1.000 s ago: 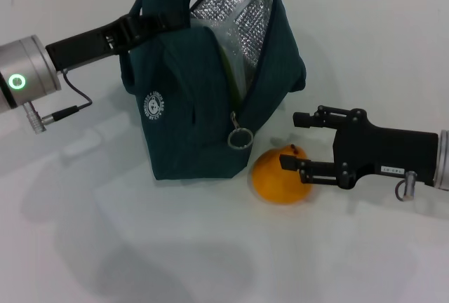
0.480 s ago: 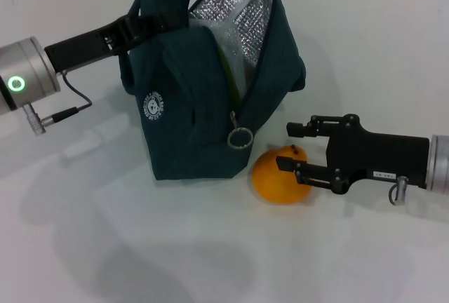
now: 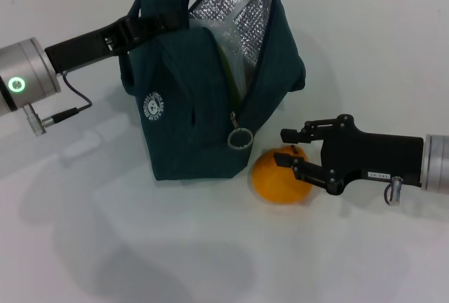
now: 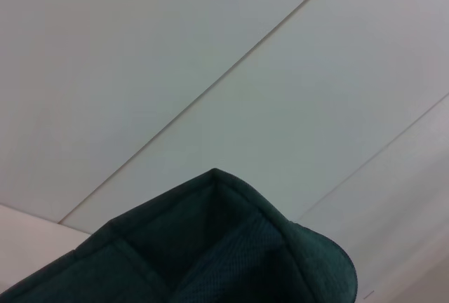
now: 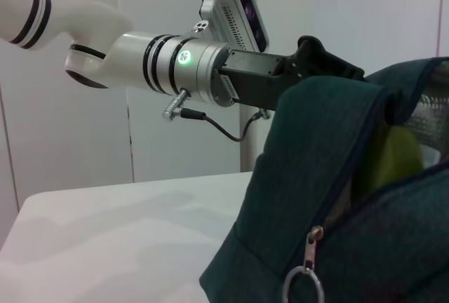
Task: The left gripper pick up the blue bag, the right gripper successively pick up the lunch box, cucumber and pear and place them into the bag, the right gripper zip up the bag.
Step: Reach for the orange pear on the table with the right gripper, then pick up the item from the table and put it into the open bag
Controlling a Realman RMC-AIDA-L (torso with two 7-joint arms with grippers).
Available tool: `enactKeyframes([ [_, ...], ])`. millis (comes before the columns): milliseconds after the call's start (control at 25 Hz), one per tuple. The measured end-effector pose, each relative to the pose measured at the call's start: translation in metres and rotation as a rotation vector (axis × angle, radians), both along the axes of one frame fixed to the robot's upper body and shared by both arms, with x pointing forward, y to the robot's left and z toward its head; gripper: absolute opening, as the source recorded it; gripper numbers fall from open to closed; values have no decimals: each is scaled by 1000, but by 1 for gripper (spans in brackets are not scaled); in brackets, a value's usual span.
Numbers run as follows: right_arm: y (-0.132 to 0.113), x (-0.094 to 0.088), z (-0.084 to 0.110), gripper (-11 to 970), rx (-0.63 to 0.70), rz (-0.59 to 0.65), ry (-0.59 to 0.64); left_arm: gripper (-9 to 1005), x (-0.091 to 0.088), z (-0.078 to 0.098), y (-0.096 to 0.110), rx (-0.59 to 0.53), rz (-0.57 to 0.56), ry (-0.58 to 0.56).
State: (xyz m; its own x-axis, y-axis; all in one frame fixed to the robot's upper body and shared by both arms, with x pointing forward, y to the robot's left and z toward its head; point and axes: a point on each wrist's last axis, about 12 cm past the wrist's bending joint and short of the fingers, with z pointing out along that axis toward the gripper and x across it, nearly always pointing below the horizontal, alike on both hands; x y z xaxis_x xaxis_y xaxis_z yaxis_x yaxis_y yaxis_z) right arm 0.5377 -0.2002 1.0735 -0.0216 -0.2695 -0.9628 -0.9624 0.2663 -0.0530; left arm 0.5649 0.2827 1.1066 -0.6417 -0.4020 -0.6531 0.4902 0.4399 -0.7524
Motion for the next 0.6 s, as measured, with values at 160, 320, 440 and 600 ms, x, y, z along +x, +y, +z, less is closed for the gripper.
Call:
enactKeyframes([
  [160,0,0,0,368,-3,1,-9,59,0,0,0,0,0,0],
  [320,1,0,-1,310,-14,6,-16,59,0,0,0,0,1,1],
  [440,2,0,-2,171,-17,0,-20,59,-1,-1,1,0,2,2],
  [600,1,1,-1,32,-1,-18,-21,59,-1,-1,1,0,3,3],
])
